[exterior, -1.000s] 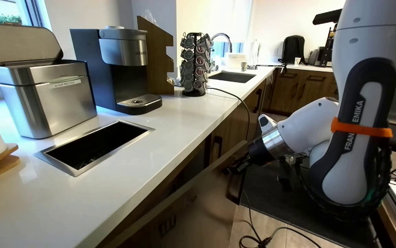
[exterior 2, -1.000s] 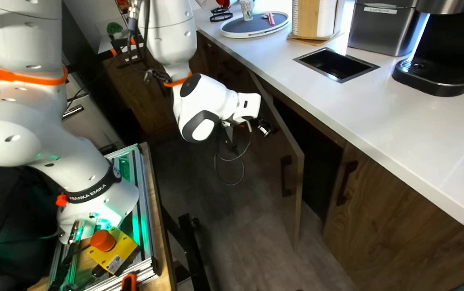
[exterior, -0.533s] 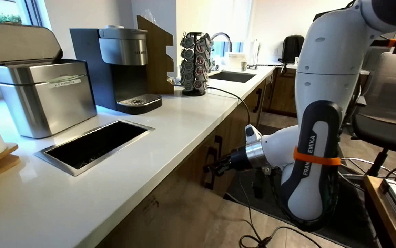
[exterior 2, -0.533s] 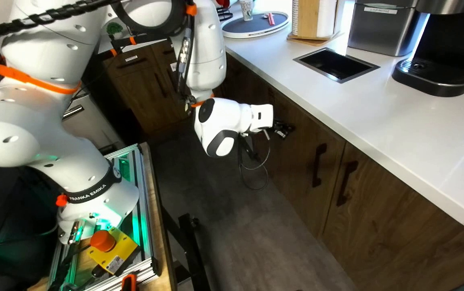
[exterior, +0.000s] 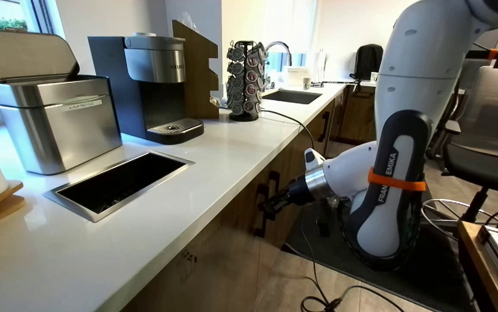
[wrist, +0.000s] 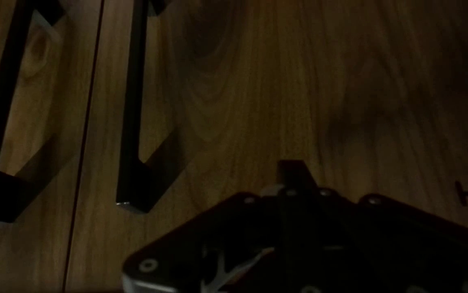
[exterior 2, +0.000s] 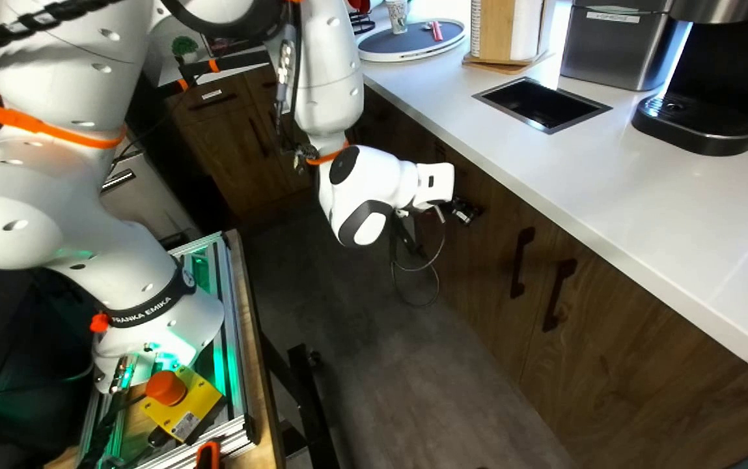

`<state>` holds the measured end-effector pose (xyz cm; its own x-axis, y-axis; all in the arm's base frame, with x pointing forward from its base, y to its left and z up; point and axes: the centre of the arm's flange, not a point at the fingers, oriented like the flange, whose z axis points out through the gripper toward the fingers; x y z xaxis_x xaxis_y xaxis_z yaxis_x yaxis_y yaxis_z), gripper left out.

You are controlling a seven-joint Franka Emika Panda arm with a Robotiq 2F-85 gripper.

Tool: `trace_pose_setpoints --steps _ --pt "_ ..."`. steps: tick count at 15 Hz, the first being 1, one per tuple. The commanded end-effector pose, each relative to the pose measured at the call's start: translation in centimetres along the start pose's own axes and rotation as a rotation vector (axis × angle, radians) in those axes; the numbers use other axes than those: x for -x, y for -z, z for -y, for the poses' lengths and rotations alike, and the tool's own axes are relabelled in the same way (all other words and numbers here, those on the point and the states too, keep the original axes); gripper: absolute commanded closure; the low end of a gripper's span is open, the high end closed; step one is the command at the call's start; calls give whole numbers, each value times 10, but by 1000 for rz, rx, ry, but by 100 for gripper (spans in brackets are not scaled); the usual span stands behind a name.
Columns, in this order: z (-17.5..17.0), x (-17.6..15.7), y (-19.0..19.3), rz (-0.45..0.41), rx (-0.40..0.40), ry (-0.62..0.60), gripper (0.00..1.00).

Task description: Close the left cabinet door

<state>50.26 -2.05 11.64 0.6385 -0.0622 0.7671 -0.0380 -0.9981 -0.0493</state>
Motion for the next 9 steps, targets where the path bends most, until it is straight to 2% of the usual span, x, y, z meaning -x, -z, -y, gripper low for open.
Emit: trace_pose_setpoints --steps 1,3,4,6,9 --pt "-3 -35 60 193 16 7 100" --pt "-10 -49 78 281 23 10 100" --pt "-14 -58 86 303 37 15 74" --pt "-21 -83 106 330 41 29 66" --pt "-26 -119 141 380 61 49 44"
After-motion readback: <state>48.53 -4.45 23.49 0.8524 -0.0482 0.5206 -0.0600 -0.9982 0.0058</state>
